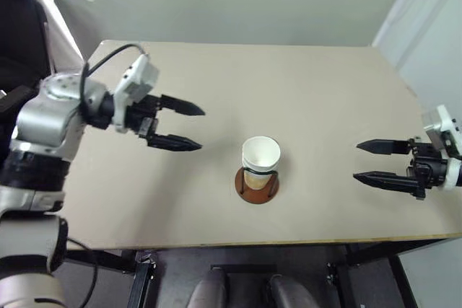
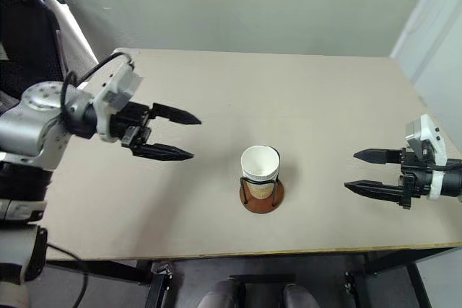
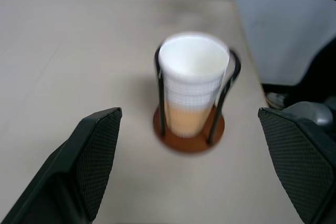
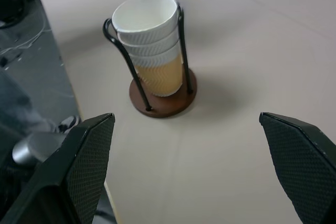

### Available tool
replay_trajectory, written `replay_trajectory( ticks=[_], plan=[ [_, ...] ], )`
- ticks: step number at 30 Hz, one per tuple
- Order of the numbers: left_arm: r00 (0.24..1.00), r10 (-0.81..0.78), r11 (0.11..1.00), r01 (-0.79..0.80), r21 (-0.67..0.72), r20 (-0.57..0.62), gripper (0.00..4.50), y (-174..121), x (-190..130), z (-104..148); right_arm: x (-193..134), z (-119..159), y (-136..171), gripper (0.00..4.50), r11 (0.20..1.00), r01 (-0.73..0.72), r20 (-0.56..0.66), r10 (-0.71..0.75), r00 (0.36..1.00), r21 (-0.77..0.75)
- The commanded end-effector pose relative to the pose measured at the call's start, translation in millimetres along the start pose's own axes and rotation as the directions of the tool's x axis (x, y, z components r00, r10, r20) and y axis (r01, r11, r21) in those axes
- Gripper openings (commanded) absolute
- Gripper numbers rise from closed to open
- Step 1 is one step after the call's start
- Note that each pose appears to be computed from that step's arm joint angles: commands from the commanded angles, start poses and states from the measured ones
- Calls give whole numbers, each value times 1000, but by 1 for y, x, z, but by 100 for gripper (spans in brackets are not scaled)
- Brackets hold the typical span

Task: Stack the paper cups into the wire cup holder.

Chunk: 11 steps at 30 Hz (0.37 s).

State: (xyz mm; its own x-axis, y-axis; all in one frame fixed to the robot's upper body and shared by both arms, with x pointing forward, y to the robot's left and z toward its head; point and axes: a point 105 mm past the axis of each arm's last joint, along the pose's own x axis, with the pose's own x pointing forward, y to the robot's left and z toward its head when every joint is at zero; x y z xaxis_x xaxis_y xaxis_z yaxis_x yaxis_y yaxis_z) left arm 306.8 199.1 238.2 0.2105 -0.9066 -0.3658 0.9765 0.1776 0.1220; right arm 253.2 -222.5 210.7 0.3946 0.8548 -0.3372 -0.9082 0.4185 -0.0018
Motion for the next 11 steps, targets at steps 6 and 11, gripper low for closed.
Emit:
replay_trajectory(
  ticks=[6,11],
  plan=[
    [972,231,959,-221,-175,35,446,-13,-43,-39,-13,9,-21,450,992,66,8,-65,998,-106],
    [947,307,938,-283,-200,99,446,-17,-43,-30,-19,8,-31,450,980,107,13,-107,994,-167]
  ],
)
